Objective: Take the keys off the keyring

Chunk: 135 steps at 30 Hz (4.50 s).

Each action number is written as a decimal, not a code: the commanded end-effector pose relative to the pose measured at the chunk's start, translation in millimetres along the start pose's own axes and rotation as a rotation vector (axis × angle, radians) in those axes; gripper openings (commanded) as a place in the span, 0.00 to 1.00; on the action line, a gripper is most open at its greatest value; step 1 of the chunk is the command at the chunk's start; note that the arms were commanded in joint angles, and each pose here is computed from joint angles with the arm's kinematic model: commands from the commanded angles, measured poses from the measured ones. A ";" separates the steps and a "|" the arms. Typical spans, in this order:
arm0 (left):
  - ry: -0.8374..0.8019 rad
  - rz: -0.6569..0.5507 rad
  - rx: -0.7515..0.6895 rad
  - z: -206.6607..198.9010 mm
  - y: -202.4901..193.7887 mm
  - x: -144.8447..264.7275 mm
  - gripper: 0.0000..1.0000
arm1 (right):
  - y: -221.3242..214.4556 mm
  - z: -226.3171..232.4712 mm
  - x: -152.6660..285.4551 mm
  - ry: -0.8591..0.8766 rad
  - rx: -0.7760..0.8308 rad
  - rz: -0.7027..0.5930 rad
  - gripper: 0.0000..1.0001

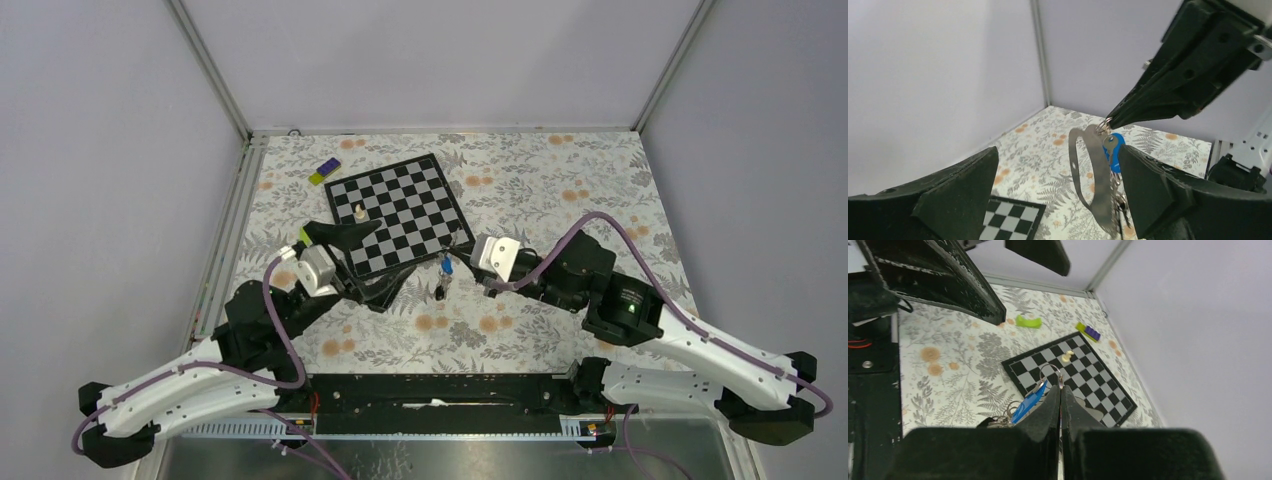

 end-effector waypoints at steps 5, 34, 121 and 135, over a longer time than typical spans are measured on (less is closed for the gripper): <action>0.178 -0.038 0.148 21.5 12.9 10.3 0.99 | 14.2 -31.7 15.1 -0.167 0.035 -0.018 0.00; -0.299 -0.132 0.143 -52.4 -11.4 -18.2 0.52 | 24.2 -13.7 15.6 -0.086 0.619 -0.229 0.00; -0.282 -0.050 0.053 -48.3 -29.1 -24.5 0.00 | 9.9 5.3 5.4 0.012 0.588 -0.223 0.00; -0.285 -0.026 0.037 -47.7 -31.4 -21.5 0.00 | 12.6 -8.6 6.9 -0.072 0.540 -0.200 0.00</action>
Point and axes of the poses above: each gripper's point midway between its finger pads, its own x axis back along the fingers, its own z axis along the line the jaws close on, y = z × x, the point moved 3 cm from there along x, back along the fingers, and after that the axes turned 4 degrees about x, right-handed, at the moved point
